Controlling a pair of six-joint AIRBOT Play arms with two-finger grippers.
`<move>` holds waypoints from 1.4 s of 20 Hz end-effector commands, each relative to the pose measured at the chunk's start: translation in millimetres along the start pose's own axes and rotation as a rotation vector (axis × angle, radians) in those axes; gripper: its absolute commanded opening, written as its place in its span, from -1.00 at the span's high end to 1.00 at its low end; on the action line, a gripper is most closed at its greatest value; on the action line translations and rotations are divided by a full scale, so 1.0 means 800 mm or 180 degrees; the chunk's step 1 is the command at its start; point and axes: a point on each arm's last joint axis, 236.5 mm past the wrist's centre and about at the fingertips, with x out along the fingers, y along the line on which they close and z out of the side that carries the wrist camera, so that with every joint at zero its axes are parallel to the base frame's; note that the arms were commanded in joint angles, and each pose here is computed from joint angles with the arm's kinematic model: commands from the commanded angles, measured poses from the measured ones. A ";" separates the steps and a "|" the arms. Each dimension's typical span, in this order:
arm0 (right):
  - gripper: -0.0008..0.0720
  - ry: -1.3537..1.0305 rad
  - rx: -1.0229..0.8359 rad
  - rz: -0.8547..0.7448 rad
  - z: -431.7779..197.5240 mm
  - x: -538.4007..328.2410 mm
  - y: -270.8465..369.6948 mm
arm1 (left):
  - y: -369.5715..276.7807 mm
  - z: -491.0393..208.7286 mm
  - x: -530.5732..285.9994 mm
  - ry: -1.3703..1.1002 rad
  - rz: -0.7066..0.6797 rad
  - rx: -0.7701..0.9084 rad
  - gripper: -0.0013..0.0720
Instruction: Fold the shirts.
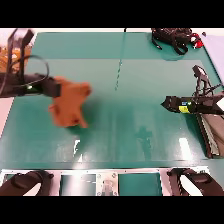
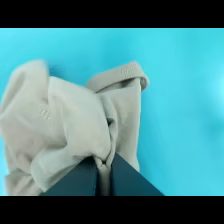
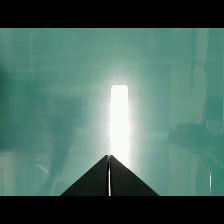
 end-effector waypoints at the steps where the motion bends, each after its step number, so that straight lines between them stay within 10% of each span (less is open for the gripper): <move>1: 0.92 -0.0068 0.0031 0.0005 0.010 -0.007 0.001 | -0.135 0.047 -0.018 -0.0429 -0.0914 0.0239 0.91; 4: 0.74 -0.0048 0.0031 0.0003 0.008 -0.007 0.001 | -0.171 -0.001 0.050 0.0123 -0.1106 0.0236 0.91; 5: 0.37 -0.0049 0.0031 0.0003 0.008 -0.007 0.001 | -0.179 -0.020 0.075 0.0334 -0.1176 0.0150 0.54; 6: 0.06 -0.0048 0.0031 0.0002 0.008 -0.007 0.001 | -0.191 -0.037 0.097 0.0546 -0.1290 -0.0007 -0.71; 7: -0.22 -0.0048 0.0030 0.0002 0.008 -0.007 0.001 | -0.198 -0.055 0.115 0.0770 -0.1355 -0.0148 -1.00; 23: -0.31 0.1232 0.1009 0.0019 -0.203 0.128 -0.078 | 0.049 -0.107 0.191 0.0990 -0.0272 -0.1076 -0.99; 24: -0.23 0.1205 0.1043 0.0151 -0.199 0.135 -0.069 | 0.042 -0.118 0.202 0.1067 -0.0378 -0.1111 -0.99; 27: 0.93 0.1100 0.0963 0.0526 -0.173 0.147 -0.041 | 0.026 -0.144 0.228 0.1308 -0.0609 -0.1190 -0.99; 28: 0.93 0.1097 0.0862 0.0587 -0.163 0.142 -0.034 | 0.027 -0.151 0.234 0.1362 -0.0615 -0.1169 -0.99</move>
